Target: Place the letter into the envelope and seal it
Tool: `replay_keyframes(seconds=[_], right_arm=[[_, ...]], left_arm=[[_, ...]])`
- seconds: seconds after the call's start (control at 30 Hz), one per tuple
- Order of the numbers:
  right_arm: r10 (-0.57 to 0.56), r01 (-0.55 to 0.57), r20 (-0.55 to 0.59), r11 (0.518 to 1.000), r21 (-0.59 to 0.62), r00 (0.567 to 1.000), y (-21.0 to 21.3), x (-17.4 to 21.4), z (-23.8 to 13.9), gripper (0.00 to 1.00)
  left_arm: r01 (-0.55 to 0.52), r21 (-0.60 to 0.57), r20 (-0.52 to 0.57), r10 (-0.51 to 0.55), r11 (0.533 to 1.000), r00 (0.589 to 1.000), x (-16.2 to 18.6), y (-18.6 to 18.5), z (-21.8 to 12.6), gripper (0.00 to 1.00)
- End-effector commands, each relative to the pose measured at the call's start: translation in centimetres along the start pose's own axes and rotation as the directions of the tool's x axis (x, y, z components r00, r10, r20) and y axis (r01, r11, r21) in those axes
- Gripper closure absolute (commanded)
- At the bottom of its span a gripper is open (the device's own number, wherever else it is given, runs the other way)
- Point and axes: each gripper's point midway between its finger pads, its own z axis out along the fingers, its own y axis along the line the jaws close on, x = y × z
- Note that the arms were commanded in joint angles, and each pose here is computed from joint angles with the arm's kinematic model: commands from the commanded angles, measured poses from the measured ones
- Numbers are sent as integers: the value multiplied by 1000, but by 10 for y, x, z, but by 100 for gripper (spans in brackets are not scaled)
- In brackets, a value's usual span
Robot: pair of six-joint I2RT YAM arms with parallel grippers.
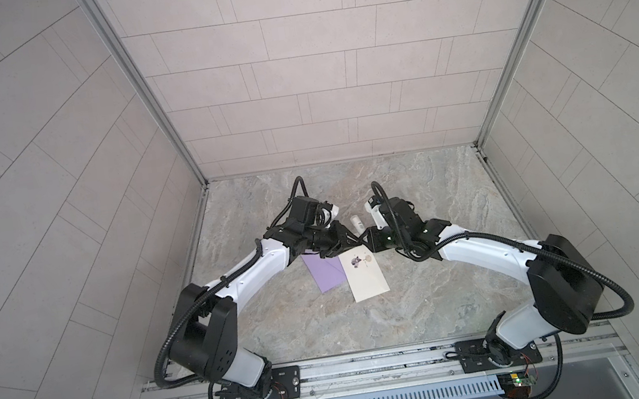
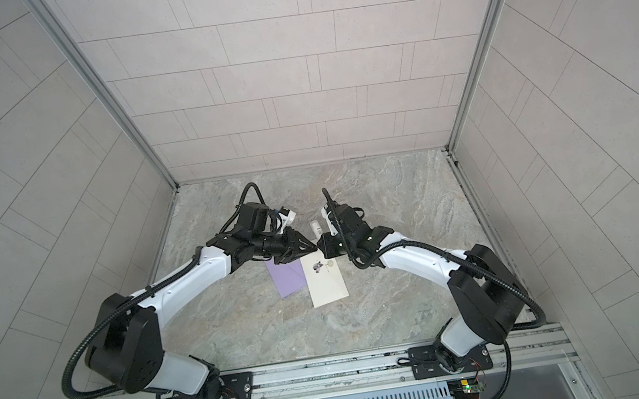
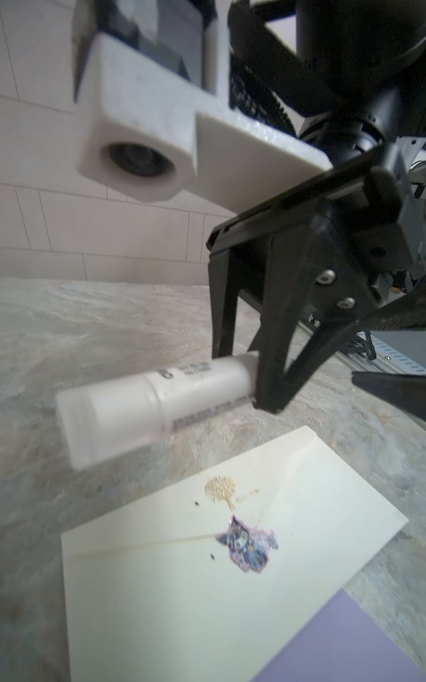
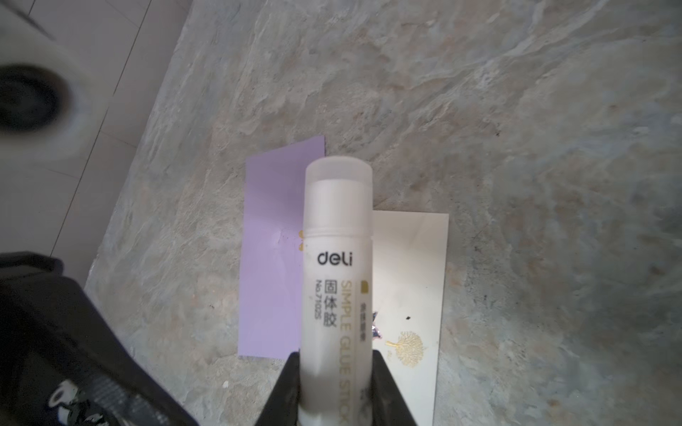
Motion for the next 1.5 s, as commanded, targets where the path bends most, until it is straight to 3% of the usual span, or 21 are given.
replay_keyframes(seconds=[0.0,0.13,0.27,0.33,0.43,0.63,0.87,0.97,1.2,1.47], right_arm=[[-19,19,65,1000,1,998,14,-9,6,100],[-50,50,15,999,-5,999,29,6,23,100],[-82,81,-44,997,-15,996,47,22,47,100],[-91,92,-64,996,14,994,50,29,59,100],[-75,82,-89,994,78,993,45,36,77,100],[-48,72,-156,986,152,987,31,52,96,98],[-33,81,-226,974,210,973,24,68,103,72],[-38,96,-251,970,222,967,23,71,104,66],[-44,111,-271,965,236,961,20,76,106,61],[-67,111,-242,978,177,968,34,67,101,60]], left_arm=[[88,-252,204,-36,964,978,-26,46,-41,69],[170,-457,368,11,873,930,-40,77,-88,67],[388,-526,562,-34,757,827,-39,119,-141,65],[437,-524,611,-36,731,791,-35,134,-156,64],[465,-513,636,-45,721,770,-26,144,-167,63],[460,-532,603,-64,711,795,-15,152,-164,62],[463,-527,578,-99,712,810,-17,154,-155,61],[461,-519,566,-115,720,817,-19,152,-150,61],[443,-526,514,-145,726,846,-16,152,-139,61],[443,-535,520,-133,719,844,-17,154,-142,60]])
